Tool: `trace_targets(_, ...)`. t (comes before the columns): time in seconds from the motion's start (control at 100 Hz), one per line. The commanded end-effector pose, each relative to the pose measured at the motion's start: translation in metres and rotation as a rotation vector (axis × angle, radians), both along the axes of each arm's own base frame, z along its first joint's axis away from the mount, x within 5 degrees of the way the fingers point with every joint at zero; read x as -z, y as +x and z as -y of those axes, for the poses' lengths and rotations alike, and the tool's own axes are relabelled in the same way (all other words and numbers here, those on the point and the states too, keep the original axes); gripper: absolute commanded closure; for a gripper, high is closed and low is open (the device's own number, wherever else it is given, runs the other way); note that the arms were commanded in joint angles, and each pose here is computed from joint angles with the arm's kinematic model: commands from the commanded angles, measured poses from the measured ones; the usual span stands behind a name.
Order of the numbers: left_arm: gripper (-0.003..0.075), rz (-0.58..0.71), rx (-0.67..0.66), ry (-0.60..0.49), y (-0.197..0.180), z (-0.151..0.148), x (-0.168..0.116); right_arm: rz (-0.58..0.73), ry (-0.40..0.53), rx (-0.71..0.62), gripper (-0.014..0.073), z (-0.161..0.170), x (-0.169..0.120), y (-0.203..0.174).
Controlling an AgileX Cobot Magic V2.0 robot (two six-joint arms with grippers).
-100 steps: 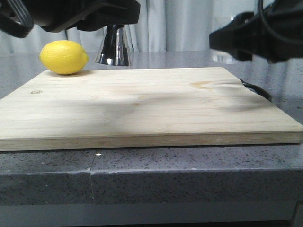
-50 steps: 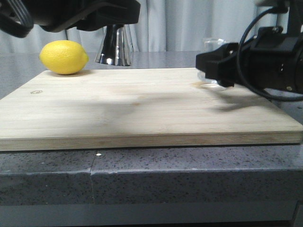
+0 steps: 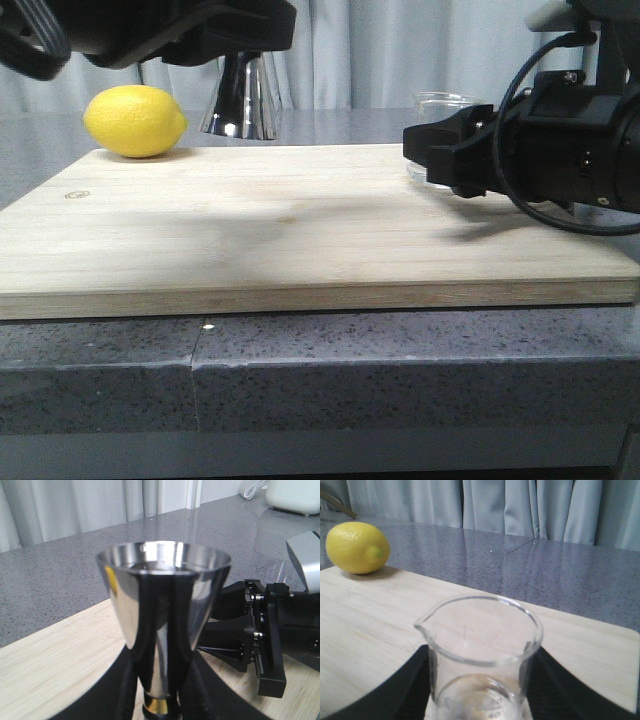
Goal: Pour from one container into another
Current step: 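Lower the beaker onto the board with the right gripper and release, then raise the right gripper away from the beaker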
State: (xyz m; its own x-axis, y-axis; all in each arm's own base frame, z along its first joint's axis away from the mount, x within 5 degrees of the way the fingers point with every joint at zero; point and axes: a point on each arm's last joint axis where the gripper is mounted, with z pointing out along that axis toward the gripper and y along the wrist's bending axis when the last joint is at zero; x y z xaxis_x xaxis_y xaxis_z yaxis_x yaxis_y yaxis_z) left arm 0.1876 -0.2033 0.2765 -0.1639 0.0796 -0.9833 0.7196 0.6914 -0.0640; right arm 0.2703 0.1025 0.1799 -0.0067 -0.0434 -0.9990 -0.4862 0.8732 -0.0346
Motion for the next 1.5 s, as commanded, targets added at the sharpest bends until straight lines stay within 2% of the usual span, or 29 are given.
trace_targets(0.0,0.0657,0.097,0.01,-0.111,-0.002,0.002,-0.024,0.116,0.054,-0.01,0.033,0.001,-0.019,-0.001)
trace_targets(0.31,0.0657,0.097,0.01,-0.111,-0.002,0.002,-0.024,0.113,0.037,-0.036,0.0319,-0.001,-0.017,-0.003)
trace_targets(0.55,0.0657,0.097,0.01,-0.111,-0.002,0.002,-0.024,0.116,0.039,-0.036,0.0143,-0.002,-0.018,-0.003)
trace_targets(0.82,0.0657,0.097,0.01,-0.111,-0.002,0.002,-0.024,0.182,0.077,-0.044,0.0109,-0.002,-0.025,-0.004)
trace_targets(0.98,0.0657,0.099,0.009,-0.114,-0.002,0.002,-0.025,0.211,0.093,-0.043,0.0043,-0.002,-0.029,-0.003)
trace_targets(1.49,0.0657,0.127,-0.002,-0.139,0.0,0.0,-0.028,0.414,0.139,-0.067,0.004,-0.013,-0.08,0.026)
